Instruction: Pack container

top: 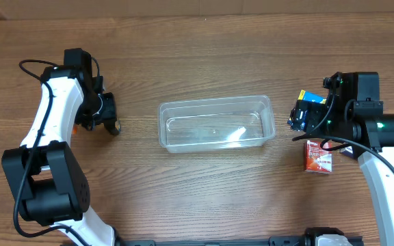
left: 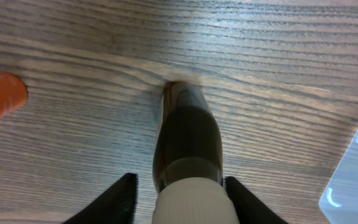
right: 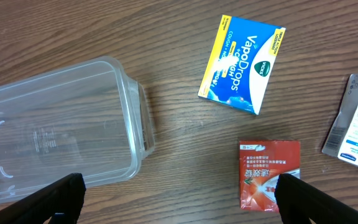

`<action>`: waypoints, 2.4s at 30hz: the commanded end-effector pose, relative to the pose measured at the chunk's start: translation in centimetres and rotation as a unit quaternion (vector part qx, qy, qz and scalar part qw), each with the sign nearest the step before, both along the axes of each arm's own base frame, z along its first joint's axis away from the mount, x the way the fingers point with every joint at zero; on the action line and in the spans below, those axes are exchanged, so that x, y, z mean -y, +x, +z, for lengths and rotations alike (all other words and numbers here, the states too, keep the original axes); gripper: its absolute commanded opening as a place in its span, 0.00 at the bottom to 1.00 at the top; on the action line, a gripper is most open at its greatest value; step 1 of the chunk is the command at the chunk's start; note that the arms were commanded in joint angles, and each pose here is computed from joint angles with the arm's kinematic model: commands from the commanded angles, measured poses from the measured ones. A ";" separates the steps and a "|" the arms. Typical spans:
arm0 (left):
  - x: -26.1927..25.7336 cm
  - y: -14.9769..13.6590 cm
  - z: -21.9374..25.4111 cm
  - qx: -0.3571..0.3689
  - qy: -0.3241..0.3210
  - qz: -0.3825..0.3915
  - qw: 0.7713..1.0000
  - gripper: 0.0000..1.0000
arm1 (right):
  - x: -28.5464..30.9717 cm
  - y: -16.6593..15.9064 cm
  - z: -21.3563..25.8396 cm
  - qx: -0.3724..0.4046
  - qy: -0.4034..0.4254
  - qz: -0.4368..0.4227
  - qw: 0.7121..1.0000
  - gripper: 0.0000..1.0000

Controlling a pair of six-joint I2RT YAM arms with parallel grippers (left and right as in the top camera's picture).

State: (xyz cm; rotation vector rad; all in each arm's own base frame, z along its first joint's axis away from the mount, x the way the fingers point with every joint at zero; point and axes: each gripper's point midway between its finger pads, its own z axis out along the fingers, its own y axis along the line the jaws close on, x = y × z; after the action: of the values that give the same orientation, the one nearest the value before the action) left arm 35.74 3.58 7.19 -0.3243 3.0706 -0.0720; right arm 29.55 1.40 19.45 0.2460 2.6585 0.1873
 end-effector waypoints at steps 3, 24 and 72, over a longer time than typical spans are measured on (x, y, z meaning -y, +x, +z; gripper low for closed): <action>-0.3 0.6 0.1 0.007 0.005 -0.004 1.000 0.34 | 0.3 0.5 1.5 0.022 -0.004 -0.002 1.000 1.00; -0.3 1.0 0.6 0.017 0.006 -0.004 1.000 0.04 | 0.3 0.5 1.5 0.022 -0.004 -0.002 1.000 1.00; 20.5 -1.7 6.0 -0.014 0.009 -0.107 0.994 0.04 | 0.3 0.6 1.5 0.025 -0.004 -0.002 1.000 1.00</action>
State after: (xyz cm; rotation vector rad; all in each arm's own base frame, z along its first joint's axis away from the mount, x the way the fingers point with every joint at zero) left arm 33.45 -17.75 14.10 0.0658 3.1091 -0.0935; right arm 29.63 1.40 19.50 0.2449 2.6552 0.1874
